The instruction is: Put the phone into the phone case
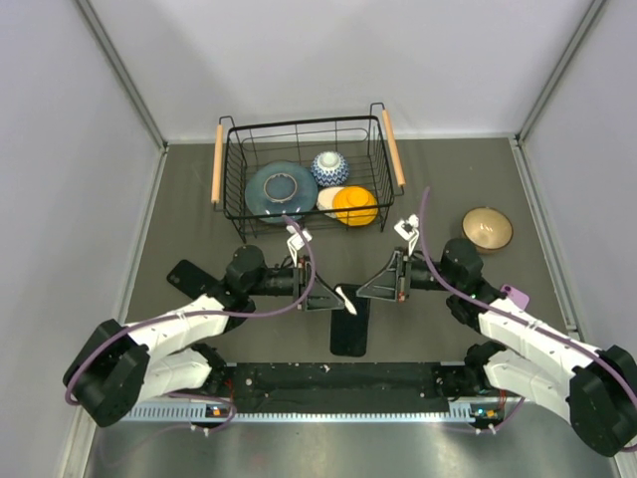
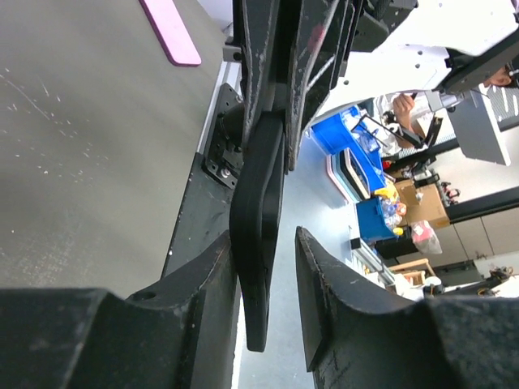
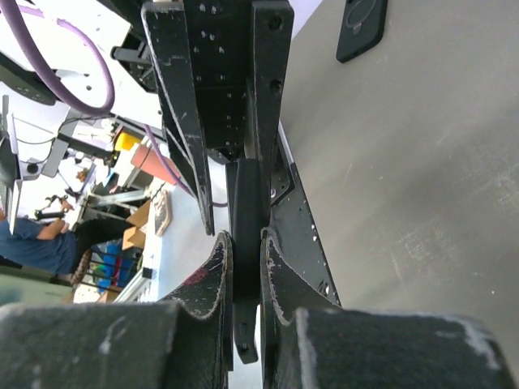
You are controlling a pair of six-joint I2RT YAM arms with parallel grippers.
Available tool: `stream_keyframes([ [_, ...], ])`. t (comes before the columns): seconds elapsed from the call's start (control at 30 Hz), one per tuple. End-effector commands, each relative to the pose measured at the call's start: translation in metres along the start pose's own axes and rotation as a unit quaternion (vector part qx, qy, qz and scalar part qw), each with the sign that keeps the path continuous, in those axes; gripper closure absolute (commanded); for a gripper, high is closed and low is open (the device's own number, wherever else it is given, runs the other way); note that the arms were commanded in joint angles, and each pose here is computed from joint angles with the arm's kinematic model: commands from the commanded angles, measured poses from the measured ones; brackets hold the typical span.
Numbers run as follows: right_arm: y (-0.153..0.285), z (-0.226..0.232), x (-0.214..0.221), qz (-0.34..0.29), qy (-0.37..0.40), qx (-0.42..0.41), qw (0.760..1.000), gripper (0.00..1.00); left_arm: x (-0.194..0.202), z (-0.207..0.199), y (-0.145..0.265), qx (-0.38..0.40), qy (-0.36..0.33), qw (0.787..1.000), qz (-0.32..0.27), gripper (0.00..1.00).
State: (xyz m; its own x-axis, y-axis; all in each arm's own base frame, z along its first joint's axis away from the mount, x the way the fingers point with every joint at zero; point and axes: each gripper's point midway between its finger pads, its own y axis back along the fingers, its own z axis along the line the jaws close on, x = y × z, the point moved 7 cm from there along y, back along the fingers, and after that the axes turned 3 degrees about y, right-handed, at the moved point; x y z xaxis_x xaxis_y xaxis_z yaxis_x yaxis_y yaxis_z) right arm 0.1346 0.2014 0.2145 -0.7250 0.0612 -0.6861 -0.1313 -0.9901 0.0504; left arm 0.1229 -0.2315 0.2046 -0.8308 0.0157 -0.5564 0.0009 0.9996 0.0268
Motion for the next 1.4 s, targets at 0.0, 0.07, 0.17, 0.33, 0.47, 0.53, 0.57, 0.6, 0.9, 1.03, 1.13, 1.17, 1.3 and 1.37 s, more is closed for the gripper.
stream_keyframes([
  [0.0, 0.003, 0.008, -0.001, -0.006, 0.020, -0.032, 0.999, 1.00, -0.021, -0.010, -0.005, 0.011, -0.032, 0.999, -0.025, 0.62],
  [0.07, 0.003, 0.008, 0.000, -0.005, 0.019, -0.033, 0.999, 1.00, -0.020, -0.008, -0.005, 0.015, -0.026, 0.999, -0.023, 0.62],
  [0.17, 0.003, 0.008, 0.001, -0.003, 0.017, -0.036, 0.999, 1.00, -0.020, -0.009, -0.006, 0.023, -0.030, 0.999, -0.027, 0.70],
  [0.33, 0.003, 0.001, 0.004, -0.002, 0.012, -0.015, 1.000, 1.00, -0.020, 0.004, -0.006, -0.030, -0.028, 0.999, -0.019, 1.00],
  [0.47, 0.001, -0.004, 0.002, -0.014, 0.007, 0.006, 1.000, 1.00, -0.023, 0.015, -0.003, -0.103, -0.039, 0.994, -0.024, 1.00],
  [0.53, 0.000, -0.010, 0.000, -0.024, 0.003, 0.025, 0.999, 1.00, -0.022, 0.017, -0.001, -0.117, -0.046, 0.992, -0.021, 1.00],
  [0.57, 0.000, -0.012, 0.000, -0.025, 0.002, 0.030, 0.999, 1.00, -0.021, 0.018, -0.001, -0.124, -0.041, 0.991, -0.016, 1.00],
  [0.6, -0.001, -0.014, 0.000, -0.028, -0.001, 0.037, 0.999, 1.00, -0.023, 0.018, 0.000, -0.127, -0.043, 0.991, -0.017, 1.00],
  [0.9, -0.005, -0.009, -0.014, -0.059, -0.003, 0.031, 0.998, 1.00, -0.018, 0.013, 0.006, -0.126, -0.058, 0.990, -0.027, 0.52],
  [1.03, -0.005, -0.004, -0.016, -0.068, 0.004, 0.014, 0.998, 1.00, -0.010, 0.016, 0.009, -0.125, -0.052, 0.991, -0.022, 0.45],
  [1.13, -0.005, -0.001, -0.017, -0.080, 0.005, -0.009, 0.997, 1.00, -0.007, 0.018, 0.007, -0.114, -0.042, 0.992, -0.015, 0.44],
  [1.17, -0.005, -0.001, -0.016, -0.082, 0.000, -0.014, 0.997, 1.00, -0.005, 0.018, 0.007, -0.109, -0.037, 0.993, -0.009, 0.44],
  [1.3, -0.004, 0.005, -0.017, -0.094, -0.007, -0.041, 0.995, 1.00, -0.003, 0.023, 0.005, -0.110, -0.028, 0.994, -0.004, 0.43],
  [1.37, -0.004, 0.005, -0.017, -0.094, -0.008, -0.041, 0.995, 1.00, -0.003, 0.022, 0.005, -0.103, -0.028, 0.994, -0.006, 0.44],
])
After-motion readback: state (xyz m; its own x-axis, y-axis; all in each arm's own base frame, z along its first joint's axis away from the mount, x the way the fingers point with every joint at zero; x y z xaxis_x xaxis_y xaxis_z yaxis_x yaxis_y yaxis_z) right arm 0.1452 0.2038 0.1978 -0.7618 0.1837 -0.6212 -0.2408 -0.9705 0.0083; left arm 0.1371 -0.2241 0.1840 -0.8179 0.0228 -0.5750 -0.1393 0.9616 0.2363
